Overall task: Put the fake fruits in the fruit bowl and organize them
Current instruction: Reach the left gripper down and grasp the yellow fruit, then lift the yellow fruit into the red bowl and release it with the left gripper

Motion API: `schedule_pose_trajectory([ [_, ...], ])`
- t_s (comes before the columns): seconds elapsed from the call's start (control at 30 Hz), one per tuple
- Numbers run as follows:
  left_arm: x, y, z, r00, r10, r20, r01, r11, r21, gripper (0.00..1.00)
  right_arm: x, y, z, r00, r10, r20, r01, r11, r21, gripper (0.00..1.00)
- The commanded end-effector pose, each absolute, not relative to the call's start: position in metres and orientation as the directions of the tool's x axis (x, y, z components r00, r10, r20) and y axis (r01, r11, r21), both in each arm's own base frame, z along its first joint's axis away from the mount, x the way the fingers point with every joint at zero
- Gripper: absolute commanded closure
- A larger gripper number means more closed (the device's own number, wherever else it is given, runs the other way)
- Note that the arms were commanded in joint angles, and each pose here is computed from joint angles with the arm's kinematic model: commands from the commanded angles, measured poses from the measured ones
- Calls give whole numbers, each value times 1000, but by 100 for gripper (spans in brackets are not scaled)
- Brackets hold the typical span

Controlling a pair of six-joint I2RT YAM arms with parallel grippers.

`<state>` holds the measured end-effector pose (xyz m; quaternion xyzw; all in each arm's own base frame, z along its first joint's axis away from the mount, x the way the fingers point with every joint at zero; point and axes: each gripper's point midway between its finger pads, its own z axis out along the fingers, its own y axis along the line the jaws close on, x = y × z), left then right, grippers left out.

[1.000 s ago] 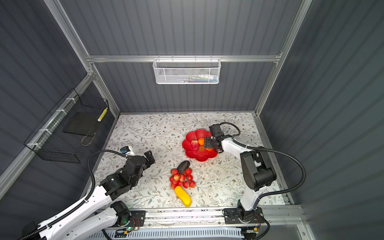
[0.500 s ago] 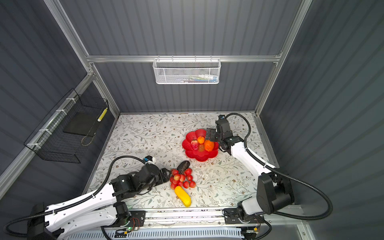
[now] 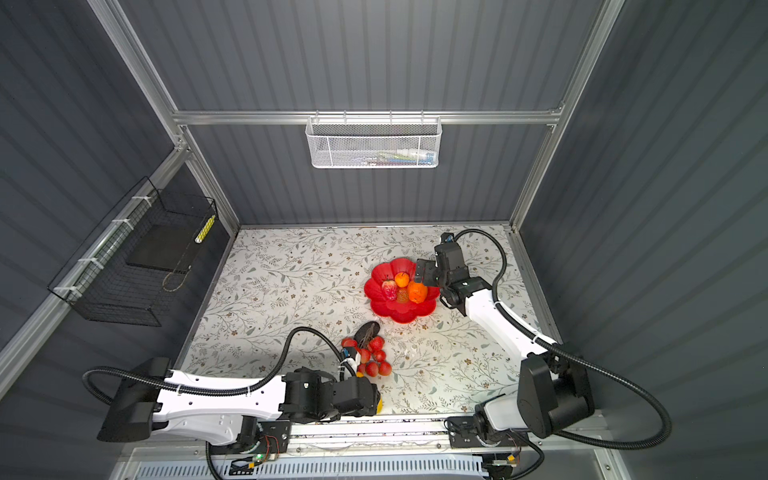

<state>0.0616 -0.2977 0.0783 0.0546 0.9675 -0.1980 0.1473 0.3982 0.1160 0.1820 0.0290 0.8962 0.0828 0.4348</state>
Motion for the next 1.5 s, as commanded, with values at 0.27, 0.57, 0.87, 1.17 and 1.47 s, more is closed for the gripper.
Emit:
schedule_pose_trajectory([
  [0.27, 81, -310, 42, -977, 42, -209, 112, 936, -334, 3, 384, 104, 198, -578, 144, -803, -17, 982, 188, 1],
  [0.57, 97, -309, 21, -985, 36, -168, 86, 951, -299, 17, 380, 103, 202, -566, 154, -810, -29, 978, 207, 1],
  [0.87, 94, -297, 30, -985, 5, -172, 64, 940, -337, 60, 381, 105, 199, -569, 164, -806, -30, 975, 220, 1],
  [1.17, 115, -296, 115, -923, 38, -382, 213, 878, -428, 69, 383, 108, 199, -576, 177, -798, -34, 970, 240, 1],
  [1.47, 205, -294, 248, -718, 66, -693, 408, 846, -343, 68, 382, 109, 207, -567, 198, -800, -38, 964, 265, 1],
])
